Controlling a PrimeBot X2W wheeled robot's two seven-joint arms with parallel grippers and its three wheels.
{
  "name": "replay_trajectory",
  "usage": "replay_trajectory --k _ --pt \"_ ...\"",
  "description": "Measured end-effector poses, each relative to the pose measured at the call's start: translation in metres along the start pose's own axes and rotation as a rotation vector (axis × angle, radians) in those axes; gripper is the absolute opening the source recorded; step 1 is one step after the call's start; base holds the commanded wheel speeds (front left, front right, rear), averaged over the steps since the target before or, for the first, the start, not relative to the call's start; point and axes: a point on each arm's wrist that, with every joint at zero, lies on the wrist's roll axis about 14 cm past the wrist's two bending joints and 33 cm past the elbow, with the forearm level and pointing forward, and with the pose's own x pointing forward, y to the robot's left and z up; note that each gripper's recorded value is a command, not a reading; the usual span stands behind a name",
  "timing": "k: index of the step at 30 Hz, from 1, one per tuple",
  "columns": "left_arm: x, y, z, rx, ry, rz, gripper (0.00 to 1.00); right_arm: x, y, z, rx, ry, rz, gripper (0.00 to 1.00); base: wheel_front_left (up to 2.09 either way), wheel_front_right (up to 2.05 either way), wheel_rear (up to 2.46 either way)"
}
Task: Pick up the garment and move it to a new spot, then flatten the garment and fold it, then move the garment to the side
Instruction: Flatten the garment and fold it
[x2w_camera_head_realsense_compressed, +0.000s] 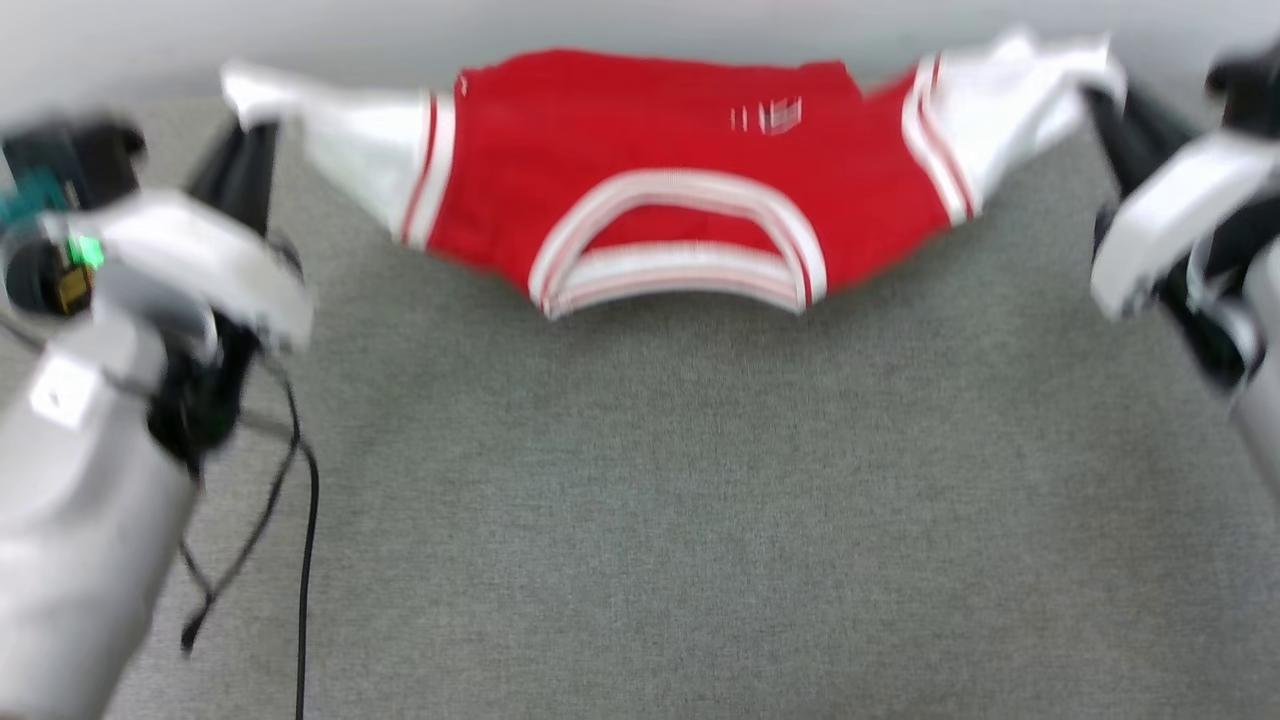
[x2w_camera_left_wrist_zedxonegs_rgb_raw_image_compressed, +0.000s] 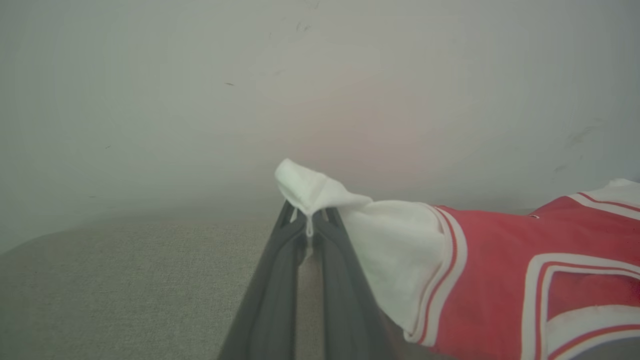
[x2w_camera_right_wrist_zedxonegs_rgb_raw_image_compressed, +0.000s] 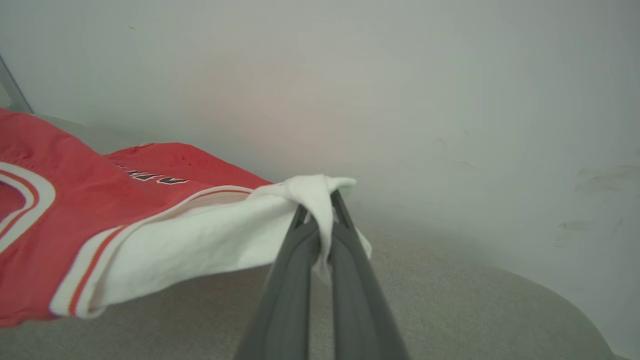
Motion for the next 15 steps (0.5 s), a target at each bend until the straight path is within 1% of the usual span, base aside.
replay_trajectory --k 3,9,15 --pt "-0.034 0.007 -0.021 -0.019 0.045 0.047 0.00 -0.026 0.005 -0.023 0.021 0.037 0.001 0.00 0.00 0.00 0.00" --pt "-0.107 0.009 -0.065 -0.076 0.161 0.117 0.00 -0.085 0.019 -0.070 0.079 0.126 0.000 0.00 0.00 0.00 0.00" --pt "-0.175 0.014 -0.097 -0.100 0.261 0.199 0.00 -0.146 0.035 -0.111 0.140 0.225 -0.007 0.00 0.00 0.00 0.00"
